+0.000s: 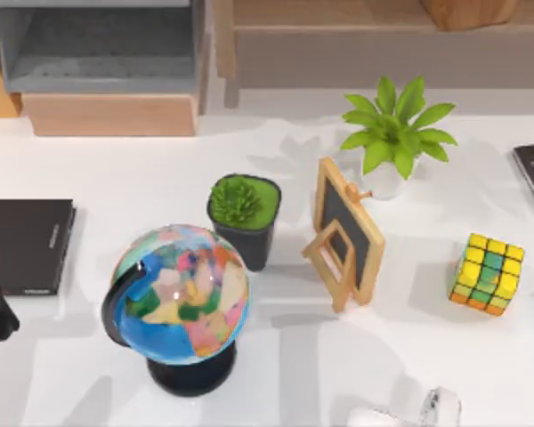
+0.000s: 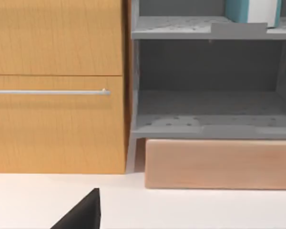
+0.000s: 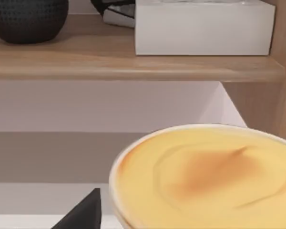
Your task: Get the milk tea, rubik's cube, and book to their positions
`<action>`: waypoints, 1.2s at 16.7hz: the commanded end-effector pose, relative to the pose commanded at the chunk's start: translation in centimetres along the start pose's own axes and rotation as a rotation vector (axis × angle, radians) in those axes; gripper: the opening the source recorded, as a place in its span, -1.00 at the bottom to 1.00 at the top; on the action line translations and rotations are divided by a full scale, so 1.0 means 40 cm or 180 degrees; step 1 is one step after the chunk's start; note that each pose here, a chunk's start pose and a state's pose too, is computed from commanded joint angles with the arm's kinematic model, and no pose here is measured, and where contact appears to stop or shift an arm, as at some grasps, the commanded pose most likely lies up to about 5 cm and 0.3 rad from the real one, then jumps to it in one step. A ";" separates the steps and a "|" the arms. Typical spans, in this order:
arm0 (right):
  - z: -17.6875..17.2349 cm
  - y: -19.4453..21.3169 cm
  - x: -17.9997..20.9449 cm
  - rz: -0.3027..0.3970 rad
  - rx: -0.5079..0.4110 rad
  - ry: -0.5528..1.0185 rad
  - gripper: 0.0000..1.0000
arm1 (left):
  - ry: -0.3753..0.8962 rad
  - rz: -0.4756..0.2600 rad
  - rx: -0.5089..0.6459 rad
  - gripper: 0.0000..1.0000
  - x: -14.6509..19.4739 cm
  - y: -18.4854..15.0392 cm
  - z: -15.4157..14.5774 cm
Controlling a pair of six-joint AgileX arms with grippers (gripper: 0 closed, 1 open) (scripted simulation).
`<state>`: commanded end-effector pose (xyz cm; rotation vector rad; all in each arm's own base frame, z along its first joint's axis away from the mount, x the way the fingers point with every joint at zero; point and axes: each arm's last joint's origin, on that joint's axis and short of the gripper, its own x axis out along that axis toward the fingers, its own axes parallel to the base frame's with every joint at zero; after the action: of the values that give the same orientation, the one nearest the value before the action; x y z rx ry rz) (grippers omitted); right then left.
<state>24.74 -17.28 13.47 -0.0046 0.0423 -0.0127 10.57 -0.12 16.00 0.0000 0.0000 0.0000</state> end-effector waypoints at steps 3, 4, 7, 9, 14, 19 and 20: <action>0.001 0.000 -0.001 0.0000 0.0001 0.0001 1.00 | 0.0000 0.0000 0.0000 1.00 0.000 0.000 0.000; 0.002 0.001 0.004 0.0013 -0.0008 -0.0009 1.00 | 0.0000 0.0000 0.0000 1.00 0.000 0.000 0.000; 0.020 -0.004 0.017 0.0000 0.0012 -0.0038 1.00 | 0.0000 0.0000 0.0000 1.00 0.000 0.000 0.000; 0.054 -0.010 0.047 -0.0007 0.0090 -0.0055 1.00 | 0.0000 0.0000 0.0000 1.00 0.000 0.000 0.000; 0.159 0.021 0.176 0.0039 0.0584 0.0213 1.00 | 0.0000 0.0000 0.0000 1.00 0.000 0.000 0.000; 0.245 0.176 0.304 0.0141 0.1236 0.1147 1.00 | 0.0000 0.0000 0.0000 1.00 0.000 0.000 0.000; 0.255 0.221 0.318 0.0150 0.1339 0.1410 1.00 | 0.0000 0.0000 0.0000 1.00 0.000 0.000 0.000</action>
<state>37.99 -8.57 23.08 0.4206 0.4820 0.0250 10.57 -0.12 16.00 0.0000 0.0000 0.0000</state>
